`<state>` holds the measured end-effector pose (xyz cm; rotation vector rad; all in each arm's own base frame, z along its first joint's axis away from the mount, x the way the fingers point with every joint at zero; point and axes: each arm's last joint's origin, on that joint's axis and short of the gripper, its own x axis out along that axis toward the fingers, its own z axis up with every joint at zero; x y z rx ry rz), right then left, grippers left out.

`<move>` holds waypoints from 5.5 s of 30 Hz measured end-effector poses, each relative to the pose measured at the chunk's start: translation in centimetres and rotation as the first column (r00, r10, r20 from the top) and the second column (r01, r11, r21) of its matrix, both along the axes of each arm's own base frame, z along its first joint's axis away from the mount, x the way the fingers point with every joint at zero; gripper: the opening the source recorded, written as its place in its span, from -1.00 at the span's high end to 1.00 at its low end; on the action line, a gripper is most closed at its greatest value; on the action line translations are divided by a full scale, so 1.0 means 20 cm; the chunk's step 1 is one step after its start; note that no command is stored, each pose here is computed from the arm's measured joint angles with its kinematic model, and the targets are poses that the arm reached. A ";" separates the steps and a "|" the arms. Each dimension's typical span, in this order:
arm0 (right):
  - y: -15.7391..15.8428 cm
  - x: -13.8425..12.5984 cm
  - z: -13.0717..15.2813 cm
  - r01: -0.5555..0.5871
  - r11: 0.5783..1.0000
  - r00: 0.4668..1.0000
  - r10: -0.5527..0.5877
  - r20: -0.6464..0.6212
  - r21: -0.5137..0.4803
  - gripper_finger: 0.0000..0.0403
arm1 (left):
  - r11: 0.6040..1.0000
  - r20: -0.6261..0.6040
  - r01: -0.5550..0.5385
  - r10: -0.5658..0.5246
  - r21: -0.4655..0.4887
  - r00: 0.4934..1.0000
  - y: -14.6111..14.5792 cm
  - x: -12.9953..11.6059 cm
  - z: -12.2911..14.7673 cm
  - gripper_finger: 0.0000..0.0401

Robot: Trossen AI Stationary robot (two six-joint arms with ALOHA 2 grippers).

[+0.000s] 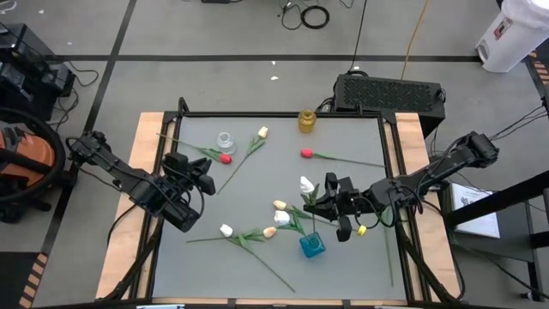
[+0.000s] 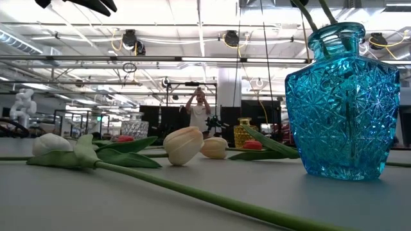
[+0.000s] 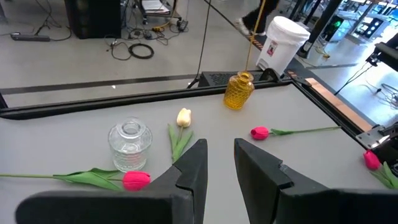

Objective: Sort flowers into vase by color
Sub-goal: Put the top white tulip into the blue vase, then put the white tulip into the blue vase

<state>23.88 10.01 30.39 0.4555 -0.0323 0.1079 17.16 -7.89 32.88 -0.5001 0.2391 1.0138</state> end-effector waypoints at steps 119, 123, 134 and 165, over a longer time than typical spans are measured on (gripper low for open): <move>-0.21 -0.45 0.30 0.162 0.978 0.974 -0.137 0.179 -0.134 0.16 | 0.614 0.305 0.194 0.080 -0.765 0.949 -0.60 0.28 -0.24 0.57; -0.23 -0.48 0.31 0.179 0.961 0.972 -0.140 0.191 -0.211 0.16 | 0.587 0.276 0.124 0.176 -0.800 0.945 -0.64 0.33 -0.29 0.57; -0.33 -0.68 0.37 0.207 0.961 0.948 -0.151 0.281 -0.183 0.16 | 0.540 0.189 -0.015 0.321 -0.842 0.928 -0.59 0.60 -0.39 0.57; -0.38 -0.79 0.37 0.198 0.970 0.946 -0.151 0.285 -0.144 0.16 | 0.611 -0.430 0.505 -0.790 -0.609 0.437 -0.52 0.55 -0.44 0.57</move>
